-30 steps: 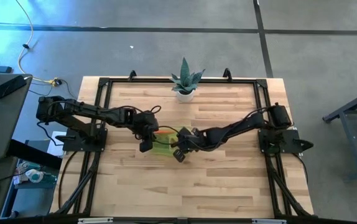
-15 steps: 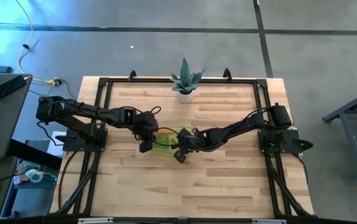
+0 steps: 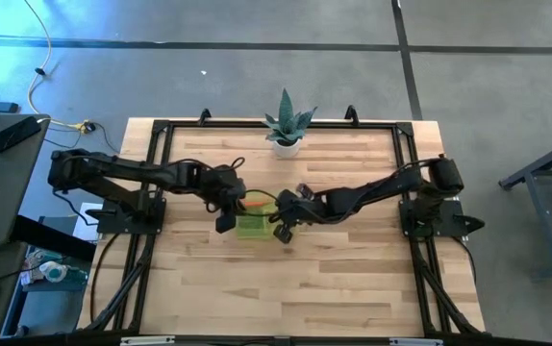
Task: Pack school essentials
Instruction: Return to Home Position
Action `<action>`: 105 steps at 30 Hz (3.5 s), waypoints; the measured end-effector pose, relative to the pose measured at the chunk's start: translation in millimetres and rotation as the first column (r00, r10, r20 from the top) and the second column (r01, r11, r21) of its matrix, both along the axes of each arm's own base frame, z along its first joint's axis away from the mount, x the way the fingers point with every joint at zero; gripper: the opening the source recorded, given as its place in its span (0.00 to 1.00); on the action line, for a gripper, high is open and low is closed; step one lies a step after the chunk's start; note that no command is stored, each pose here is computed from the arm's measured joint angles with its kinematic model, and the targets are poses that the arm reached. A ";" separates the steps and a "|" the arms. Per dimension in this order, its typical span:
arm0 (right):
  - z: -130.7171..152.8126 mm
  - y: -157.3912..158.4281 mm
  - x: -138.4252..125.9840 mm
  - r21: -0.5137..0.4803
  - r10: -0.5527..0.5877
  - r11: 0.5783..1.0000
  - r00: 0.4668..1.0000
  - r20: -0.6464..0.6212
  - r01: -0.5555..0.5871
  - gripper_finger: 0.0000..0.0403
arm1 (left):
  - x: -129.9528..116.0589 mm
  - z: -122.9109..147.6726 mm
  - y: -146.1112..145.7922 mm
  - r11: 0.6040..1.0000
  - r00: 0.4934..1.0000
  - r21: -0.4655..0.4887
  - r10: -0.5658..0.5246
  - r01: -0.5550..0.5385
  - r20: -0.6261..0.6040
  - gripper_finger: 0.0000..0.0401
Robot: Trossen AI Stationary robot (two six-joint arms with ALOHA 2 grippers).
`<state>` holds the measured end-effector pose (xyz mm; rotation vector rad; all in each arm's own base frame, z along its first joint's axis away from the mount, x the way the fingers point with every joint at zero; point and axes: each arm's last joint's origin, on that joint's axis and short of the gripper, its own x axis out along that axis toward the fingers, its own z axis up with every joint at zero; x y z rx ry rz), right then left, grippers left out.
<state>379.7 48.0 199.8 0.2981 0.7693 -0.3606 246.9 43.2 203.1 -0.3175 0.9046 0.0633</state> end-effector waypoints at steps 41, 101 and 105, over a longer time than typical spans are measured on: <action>58.8 -47.4 -235.5 -0.335 0.146 0.937 0.754 0.640 0.103 0.00 | -135.4 -7.2 -27.2 0.997 0.697 -0.021 0.068 -0.075 0.714 0.16; -47.6 -49.2 -269.4 -0.169 0.028 0.982 0.820 0.572 0.085 0.00 | -137.7 -30.2 -38.8 0.994 0.586 0.106 -0.075 -0.018 0.807 0.16; -47.8 -49.1 -269.4 -0.177 0.036 0.981 0.822 0.568 0.079 0.00 | -137.7 -30.2 -38.9 0.995 0.586 0.099 -0.070 -0.018 0.807 0.16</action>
